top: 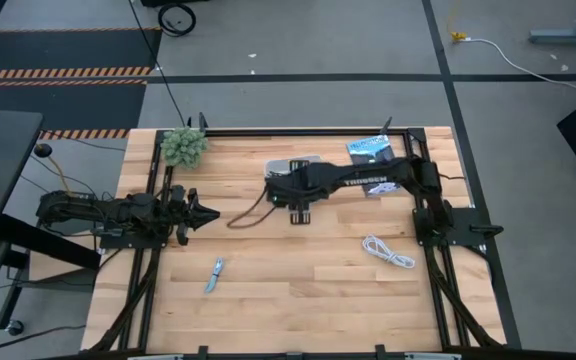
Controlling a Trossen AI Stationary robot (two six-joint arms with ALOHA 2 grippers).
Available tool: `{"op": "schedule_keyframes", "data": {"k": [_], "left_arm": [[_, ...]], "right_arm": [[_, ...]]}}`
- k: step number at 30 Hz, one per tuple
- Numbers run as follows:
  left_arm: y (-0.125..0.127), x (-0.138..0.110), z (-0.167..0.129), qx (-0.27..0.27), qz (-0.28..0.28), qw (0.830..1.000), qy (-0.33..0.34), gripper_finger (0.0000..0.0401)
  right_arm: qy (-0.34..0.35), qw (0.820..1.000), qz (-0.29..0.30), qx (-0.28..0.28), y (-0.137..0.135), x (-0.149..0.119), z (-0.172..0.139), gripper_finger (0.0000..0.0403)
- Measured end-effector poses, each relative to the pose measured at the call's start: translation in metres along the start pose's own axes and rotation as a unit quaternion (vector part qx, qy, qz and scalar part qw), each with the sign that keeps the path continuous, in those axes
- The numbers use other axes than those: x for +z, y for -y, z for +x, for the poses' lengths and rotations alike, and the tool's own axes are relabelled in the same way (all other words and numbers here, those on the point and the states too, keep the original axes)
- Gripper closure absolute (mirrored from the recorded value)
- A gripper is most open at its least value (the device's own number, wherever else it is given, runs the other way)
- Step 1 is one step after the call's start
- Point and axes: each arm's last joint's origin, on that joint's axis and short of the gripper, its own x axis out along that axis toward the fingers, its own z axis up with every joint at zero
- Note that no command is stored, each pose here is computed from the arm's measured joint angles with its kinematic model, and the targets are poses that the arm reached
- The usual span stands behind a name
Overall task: Pick and place USB-C Cables
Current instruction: Put the white charger cable into the bin
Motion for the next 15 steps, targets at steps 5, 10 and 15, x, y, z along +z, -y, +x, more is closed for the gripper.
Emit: {"op": "schedule_keyframes", "data": {"k": [5, 10, 15], "left_arm": [[0.000, 0.000, 0.000, 0.000, 0.000, 1.000, 0.000, 0.0365], [0.000, 0.000, 0.000, 0.000, 0.000, 1.000, 0.000, 0.0365], [0.000, 0.000, 0.000, 0.000, 0.000, 1.000, 0.000, 0.0365]], "right_arm": [[0.009, 0.997, -0.003, 0.082, -0.036, 0.001, -0.012, 0.0217], [-0.096, 0.988, -0.020, 0.119, -0.067, -0.024, -0.016, 0.0218], [-0.177, 0.979, 0.005, 0.101, -0.085, -0.054, -0.024, 0.0218]]}}
